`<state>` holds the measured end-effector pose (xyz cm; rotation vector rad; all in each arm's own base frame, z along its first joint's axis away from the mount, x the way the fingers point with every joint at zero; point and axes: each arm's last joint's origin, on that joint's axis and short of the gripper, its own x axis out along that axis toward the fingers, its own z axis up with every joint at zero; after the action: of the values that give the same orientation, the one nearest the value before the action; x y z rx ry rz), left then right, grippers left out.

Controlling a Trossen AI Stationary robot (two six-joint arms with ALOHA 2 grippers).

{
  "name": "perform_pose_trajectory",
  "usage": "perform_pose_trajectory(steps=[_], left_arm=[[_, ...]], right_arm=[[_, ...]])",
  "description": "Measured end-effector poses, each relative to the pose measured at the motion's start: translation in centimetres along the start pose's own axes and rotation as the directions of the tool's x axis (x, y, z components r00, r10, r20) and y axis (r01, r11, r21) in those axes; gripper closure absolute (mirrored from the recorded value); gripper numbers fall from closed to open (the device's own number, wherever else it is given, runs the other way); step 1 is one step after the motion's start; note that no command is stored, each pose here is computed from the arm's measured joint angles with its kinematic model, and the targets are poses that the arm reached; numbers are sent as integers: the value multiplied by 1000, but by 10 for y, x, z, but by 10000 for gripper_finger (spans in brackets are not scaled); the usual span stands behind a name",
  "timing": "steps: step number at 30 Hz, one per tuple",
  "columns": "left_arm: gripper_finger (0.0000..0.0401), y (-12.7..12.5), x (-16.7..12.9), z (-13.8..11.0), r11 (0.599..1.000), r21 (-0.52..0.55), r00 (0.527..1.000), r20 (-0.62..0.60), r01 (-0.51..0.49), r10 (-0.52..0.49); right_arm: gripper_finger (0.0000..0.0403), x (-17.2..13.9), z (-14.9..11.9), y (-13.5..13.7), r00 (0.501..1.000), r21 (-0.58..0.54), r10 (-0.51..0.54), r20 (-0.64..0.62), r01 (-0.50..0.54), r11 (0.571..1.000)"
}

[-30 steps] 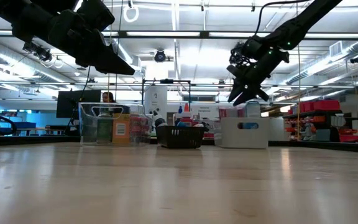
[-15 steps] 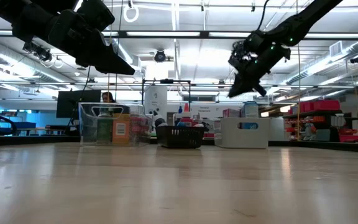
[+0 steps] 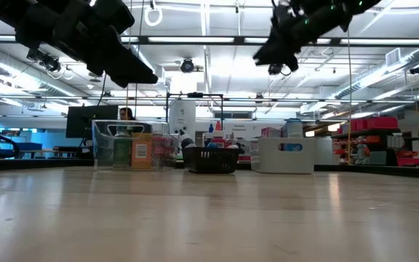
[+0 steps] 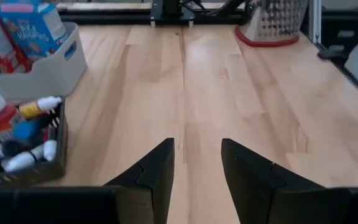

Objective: Pick & Place Kitchen Items
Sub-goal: Put the green cereal box into the gray bin

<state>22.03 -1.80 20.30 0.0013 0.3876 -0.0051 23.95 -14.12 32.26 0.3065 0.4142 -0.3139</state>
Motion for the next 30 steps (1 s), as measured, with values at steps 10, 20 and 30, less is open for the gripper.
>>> perform_pose_trajectory(steps=[10,20,30], left_arm=[[259,-3,0,1,987,118,994,-16,111,-110],[249,-20,-6,30,953,209,970,-152,222,-192],[205,-65,-44,75,951,206,929,-336,229,-151]], right_arm=[[299,15,-28,111,990,-199,122,-68,-133,971],[299,36,-63,191,971,-390,234,-43,-232,891],[289,68,-83,221,959,-529,276,58,-205,823]])
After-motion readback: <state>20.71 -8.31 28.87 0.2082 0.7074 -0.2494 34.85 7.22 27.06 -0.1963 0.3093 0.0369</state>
